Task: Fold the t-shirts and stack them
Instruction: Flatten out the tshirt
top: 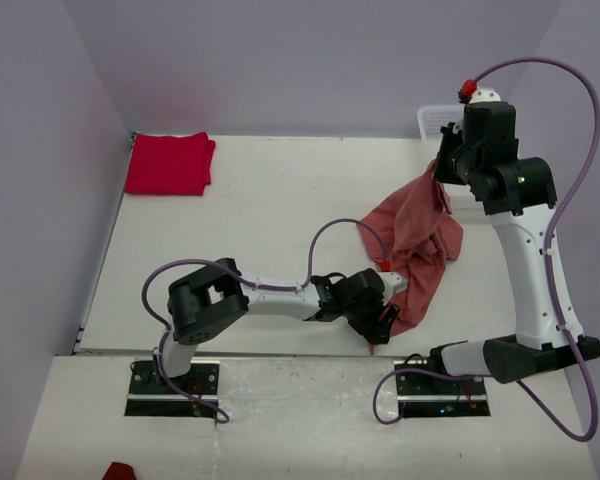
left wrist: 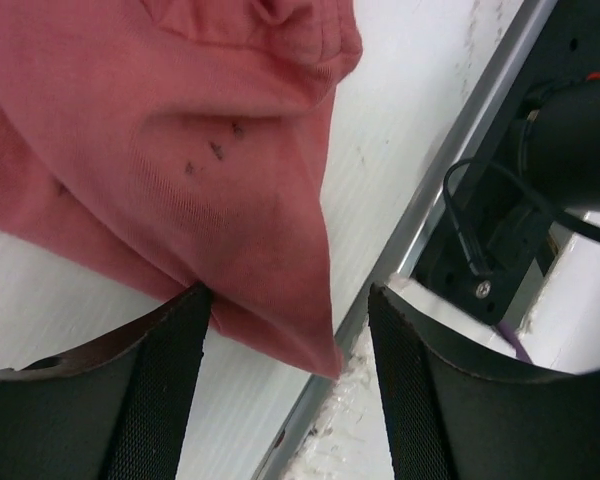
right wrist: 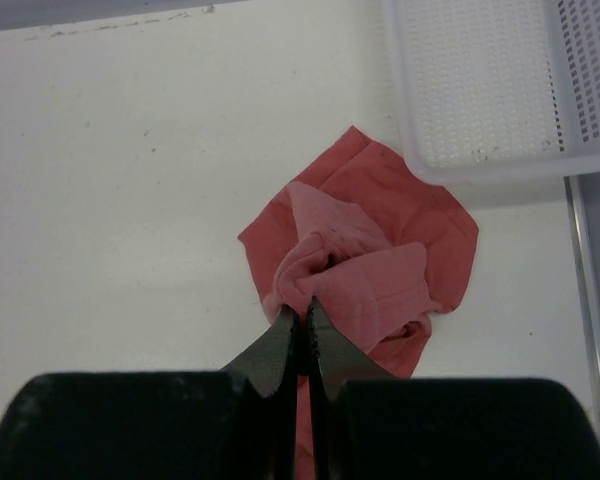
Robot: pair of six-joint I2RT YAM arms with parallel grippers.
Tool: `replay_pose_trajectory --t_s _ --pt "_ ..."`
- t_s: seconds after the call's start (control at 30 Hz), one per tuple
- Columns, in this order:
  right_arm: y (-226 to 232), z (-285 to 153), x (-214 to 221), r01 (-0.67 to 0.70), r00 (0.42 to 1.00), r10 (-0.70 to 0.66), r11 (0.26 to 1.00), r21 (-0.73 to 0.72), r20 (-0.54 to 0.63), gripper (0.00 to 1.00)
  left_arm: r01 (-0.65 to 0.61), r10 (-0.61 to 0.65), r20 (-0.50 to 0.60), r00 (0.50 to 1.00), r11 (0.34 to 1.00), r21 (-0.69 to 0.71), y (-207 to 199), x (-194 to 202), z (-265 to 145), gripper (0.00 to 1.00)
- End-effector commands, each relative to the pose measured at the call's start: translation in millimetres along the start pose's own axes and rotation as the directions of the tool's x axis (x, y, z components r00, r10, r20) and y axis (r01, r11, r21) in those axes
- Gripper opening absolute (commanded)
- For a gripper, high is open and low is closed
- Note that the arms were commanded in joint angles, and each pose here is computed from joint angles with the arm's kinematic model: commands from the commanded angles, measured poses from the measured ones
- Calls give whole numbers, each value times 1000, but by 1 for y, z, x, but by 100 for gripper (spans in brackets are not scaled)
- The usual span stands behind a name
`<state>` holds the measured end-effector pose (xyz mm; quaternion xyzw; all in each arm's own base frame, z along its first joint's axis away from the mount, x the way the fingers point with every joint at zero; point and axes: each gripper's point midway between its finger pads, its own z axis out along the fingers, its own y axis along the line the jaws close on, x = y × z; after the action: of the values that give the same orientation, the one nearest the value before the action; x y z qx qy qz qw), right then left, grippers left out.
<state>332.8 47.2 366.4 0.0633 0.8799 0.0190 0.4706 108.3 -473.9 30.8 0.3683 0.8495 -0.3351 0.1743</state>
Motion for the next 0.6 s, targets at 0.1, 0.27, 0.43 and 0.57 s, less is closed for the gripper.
replay_pose_trajectory --t_s 0.1,0.27,0.43,0.57 --pt "5 -9 -8 5 999 -3 999 -40 53 0 5 -6 8 1000 999 37 -6 -7 16 61" --pt "6 -8 -8 2 999 0 999 -41 51 0 11 -11 -15 1000 1000 6 4 3 21 37" --pt "8 -10 -8 -5 998 8 999 -54 55 0 20 -20 -23 1000 999 -35 14 11 21 6" --pt "9 -8 -7 -4 999 7 998 -59 51 0 8 -8 2 1000 994 -111 26 6 13 0"
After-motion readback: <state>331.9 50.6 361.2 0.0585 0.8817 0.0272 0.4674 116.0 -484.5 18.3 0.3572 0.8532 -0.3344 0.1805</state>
